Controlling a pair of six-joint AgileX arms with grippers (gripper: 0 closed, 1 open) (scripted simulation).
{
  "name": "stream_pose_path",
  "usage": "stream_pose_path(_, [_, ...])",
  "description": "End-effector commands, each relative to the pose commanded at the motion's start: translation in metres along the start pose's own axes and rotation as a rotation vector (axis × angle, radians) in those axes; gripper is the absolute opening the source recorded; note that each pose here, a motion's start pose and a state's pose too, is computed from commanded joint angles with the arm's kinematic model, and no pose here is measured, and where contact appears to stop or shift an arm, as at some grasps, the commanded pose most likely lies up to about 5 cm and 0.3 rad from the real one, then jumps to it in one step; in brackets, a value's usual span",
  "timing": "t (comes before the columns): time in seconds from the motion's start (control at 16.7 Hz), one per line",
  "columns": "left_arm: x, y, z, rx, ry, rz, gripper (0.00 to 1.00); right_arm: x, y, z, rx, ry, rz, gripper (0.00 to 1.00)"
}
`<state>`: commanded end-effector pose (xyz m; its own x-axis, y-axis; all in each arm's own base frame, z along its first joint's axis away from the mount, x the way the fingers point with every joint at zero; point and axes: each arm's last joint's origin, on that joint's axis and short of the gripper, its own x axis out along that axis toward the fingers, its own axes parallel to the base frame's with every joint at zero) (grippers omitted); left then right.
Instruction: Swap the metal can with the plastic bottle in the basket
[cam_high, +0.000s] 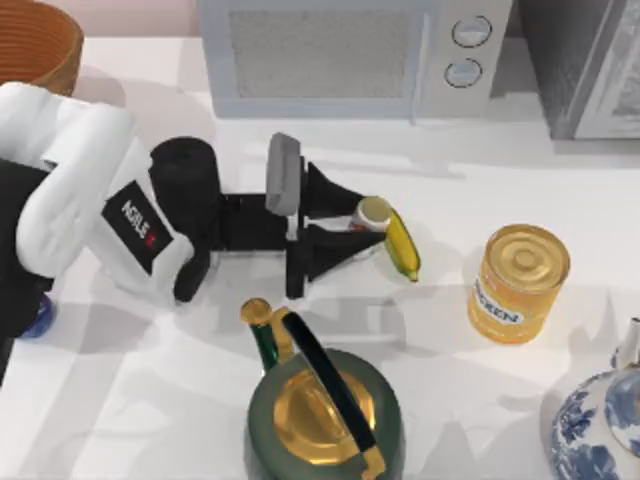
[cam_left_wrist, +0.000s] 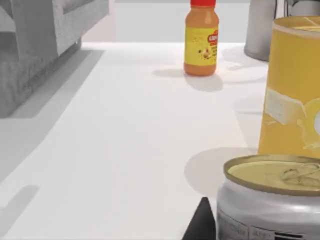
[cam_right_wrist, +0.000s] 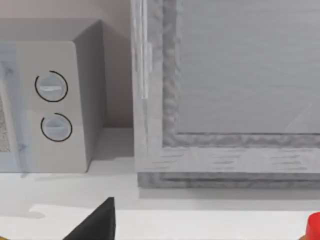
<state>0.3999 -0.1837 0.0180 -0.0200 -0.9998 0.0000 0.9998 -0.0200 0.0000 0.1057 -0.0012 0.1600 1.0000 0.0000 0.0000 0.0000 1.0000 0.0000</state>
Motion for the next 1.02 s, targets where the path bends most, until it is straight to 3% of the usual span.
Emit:
stream_pose_path(0.42, [0.0, 0.0, 0.0, 0.0, 0.0, 0.0, 0.98, 0.0, 0.0, 0.0, 0.0, 0.0, 0.0, 1.0])
stream_pose_path(1.02, [-0.0015, 0.0006, -0.0001, 0.0, 0.0, 0.004, 1.0, 0.0, 0.0, 0.0, 0.0, 0.0, 0.0, 1.0])
